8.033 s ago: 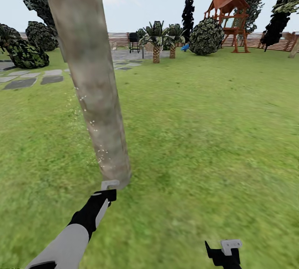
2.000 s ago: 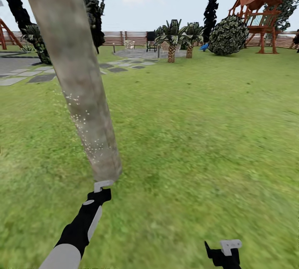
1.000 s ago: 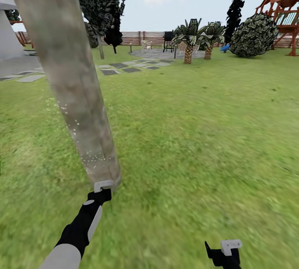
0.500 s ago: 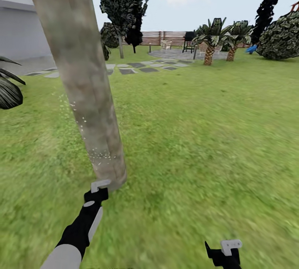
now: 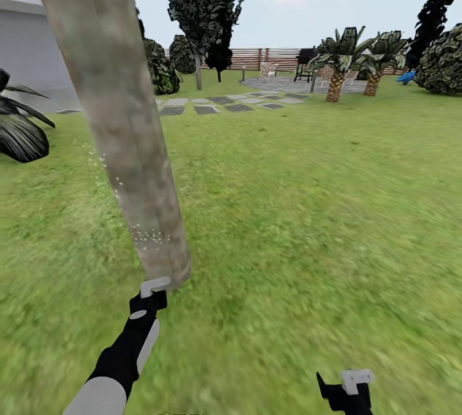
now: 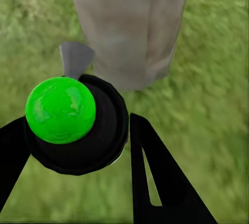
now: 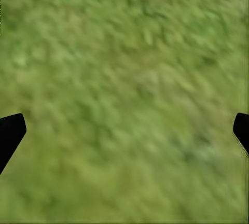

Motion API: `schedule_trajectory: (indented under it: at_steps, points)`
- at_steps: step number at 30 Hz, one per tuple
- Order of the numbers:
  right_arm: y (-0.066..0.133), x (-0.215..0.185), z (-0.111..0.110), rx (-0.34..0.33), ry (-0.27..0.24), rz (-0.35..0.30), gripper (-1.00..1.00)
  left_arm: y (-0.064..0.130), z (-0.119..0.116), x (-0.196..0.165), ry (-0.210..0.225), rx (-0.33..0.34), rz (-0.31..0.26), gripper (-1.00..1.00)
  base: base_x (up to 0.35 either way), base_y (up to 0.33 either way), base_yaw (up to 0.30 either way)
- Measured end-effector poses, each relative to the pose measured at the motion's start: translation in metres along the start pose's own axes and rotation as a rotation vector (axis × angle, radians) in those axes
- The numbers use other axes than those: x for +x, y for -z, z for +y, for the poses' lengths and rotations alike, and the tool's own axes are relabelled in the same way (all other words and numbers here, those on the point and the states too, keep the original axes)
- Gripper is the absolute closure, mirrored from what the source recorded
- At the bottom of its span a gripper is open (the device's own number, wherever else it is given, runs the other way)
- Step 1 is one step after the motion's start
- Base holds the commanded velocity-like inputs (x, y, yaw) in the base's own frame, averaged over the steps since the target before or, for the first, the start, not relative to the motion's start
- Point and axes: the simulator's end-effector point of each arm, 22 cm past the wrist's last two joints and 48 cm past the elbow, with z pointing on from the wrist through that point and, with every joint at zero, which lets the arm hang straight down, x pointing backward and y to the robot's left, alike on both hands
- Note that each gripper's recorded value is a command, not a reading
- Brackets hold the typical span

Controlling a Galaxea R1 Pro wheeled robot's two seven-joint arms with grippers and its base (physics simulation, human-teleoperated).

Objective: In the garden, pick up the pesticide atomizer on the floor and spray pesticide onto both trees until each tree trunk is fully covered.

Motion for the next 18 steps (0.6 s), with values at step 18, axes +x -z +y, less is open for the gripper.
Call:
schedule_trajectory:
  at_steps: [18]
  points:
    - [0.0000,0.0000,0.0000,0.000,0.000,0.000,-1.00,0.0000,-0.0002,-0.0004,0.001,0.001,-0.001,1.00,0.000,-0.162,0.274]
